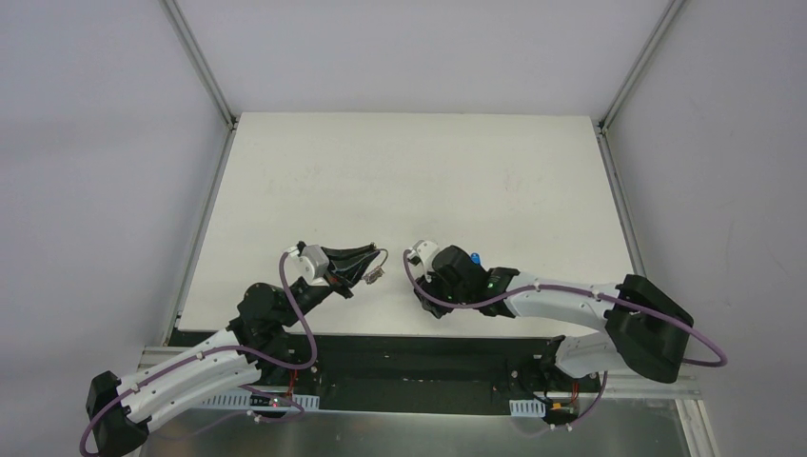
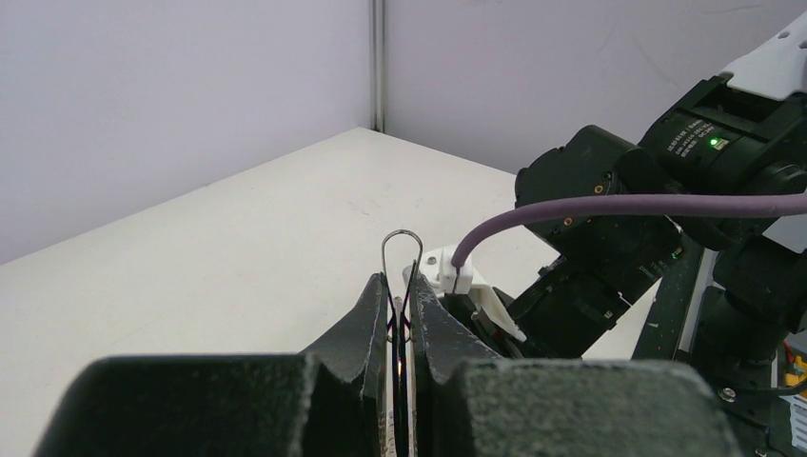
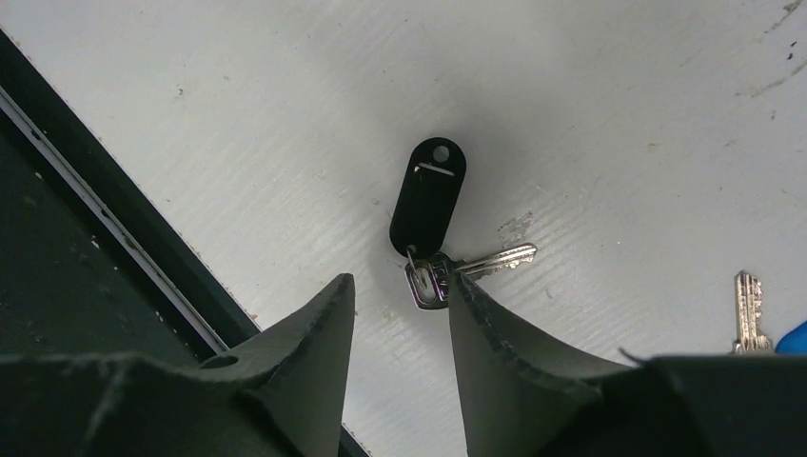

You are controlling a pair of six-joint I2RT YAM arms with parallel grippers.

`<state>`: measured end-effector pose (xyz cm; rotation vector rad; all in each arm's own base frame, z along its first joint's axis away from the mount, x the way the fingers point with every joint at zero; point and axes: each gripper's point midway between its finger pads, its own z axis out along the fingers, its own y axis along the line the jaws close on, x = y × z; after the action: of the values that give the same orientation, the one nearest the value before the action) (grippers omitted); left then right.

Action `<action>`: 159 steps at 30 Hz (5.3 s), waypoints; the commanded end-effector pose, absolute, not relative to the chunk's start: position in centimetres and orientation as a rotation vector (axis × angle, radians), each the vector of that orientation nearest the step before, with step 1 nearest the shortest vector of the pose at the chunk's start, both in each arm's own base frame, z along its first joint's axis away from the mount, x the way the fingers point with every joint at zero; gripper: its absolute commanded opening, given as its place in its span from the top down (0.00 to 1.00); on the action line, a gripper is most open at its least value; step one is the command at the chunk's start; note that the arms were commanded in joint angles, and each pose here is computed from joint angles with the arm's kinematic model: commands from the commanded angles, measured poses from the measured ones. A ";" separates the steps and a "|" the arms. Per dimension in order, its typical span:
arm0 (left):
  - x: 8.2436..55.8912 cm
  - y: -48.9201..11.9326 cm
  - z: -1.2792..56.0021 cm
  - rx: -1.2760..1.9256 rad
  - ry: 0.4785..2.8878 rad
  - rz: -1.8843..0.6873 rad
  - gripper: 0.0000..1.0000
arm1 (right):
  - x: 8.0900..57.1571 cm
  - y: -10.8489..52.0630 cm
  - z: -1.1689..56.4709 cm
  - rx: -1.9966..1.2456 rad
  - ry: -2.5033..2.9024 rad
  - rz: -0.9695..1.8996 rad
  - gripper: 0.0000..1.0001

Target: Put the keys on the keyring

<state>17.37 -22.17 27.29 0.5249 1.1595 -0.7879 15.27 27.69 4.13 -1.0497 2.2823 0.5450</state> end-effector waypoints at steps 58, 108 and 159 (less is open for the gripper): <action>17.7 -21.9 28.2 0.497 1.130 -0.779 1.00 | 15.8 29.3 3.9 -1.167 2.249 0.542 0.76; 12.5 -23.7 30.5 0.673 0.911 -0.995 1.00 | 6.1 32.0 28.4 -0.983 1.591 1.556 1.00; 9.8 -23.4 32.8 0.728 0.705 -1.028 1.00 | 8.0 35.9 33.3 -0.402 1.752 2.038 1.00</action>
<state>10.49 -23.97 31.18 0.7329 0.8030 -1.0420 7.76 35.93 30.37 -0.4367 1.8805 1.9742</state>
